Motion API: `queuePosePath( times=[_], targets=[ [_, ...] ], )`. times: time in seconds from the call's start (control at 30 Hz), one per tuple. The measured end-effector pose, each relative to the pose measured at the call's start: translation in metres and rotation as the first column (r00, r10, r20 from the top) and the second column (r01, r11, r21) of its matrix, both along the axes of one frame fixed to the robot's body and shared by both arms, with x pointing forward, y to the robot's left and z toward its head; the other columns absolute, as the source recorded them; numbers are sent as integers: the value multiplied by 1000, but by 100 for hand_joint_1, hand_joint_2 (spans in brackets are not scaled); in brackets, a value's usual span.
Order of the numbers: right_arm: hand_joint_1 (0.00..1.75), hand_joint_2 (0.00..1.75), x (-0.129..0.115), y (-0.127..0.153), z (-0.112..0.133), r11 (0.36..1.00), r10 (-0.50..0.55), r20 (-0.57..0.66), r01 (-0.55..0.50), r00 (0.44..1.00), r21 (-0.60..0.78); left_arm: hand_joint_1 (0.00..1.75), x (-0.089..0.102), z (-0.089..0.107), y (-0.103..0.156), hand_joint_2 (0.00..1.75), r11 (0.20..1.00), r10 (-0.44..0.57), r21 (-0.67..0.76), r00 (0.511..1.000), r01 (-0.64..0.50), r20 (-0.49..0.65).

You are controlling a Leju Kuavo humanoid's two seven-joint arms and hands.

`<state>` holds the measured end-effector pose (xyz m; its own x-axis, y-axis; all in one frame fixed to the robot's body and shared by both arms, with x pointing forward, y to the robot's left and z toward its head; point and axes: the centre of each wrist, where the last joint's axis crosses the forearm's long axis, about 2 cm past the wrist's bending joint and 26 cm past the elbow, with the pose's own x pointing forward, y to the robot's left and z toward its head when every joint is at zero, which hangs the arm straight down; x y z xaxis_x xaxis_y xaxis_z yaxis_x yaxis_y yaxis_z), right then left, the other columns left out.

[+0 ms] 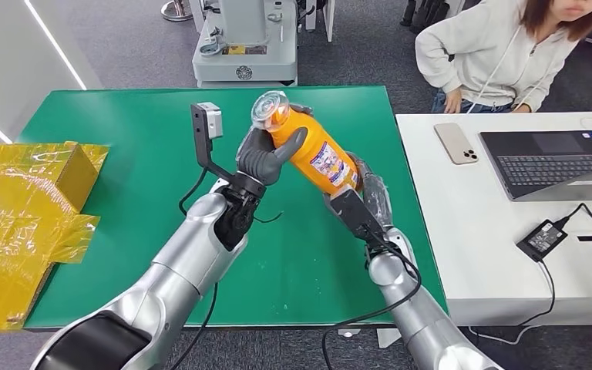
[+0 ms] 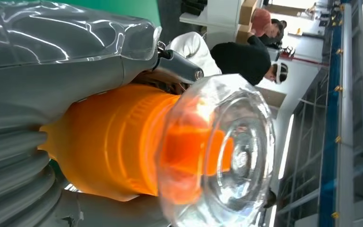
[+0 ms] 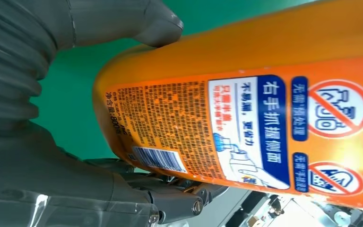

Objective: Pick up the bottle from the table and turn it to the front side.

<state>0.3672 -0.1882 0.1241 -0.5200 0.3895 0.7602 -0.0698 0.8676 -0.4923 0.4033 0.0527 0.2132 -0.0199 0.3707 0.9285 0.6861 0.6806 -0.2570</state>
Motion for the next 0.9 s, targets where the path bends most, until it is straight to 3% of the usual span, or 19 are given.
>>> queuePosePath(
  times=[0.4, 0.53, 0.57, 0.9],
  targets=[
    [173, 175, -8, -7, -5, 999, -22, -10, 23, 1000, 41, 175, -8, -4, -9, 175, 1000, -25, 16, 999, 24, 41],
    [6, 175, -8, -7, -4, 999, -22, -7, 23, 1000, 48, 175, -9, -5, -9, 175, 1000, -16, 20, 999, 15, 52],
    [0, 175, -8, -8, -4, 998, -24, -7, 24, 1000, 50, 175, -9, -5, -10, 175, 1000, -13, 21, 998, 12, 55],
    [0, 175, -9, -6, 3, 996, 6, -8, -6, 1000, 94, 175, -2, 0, 3, 175, 990, 92, 89, 983, -107, 160]
  ],
)
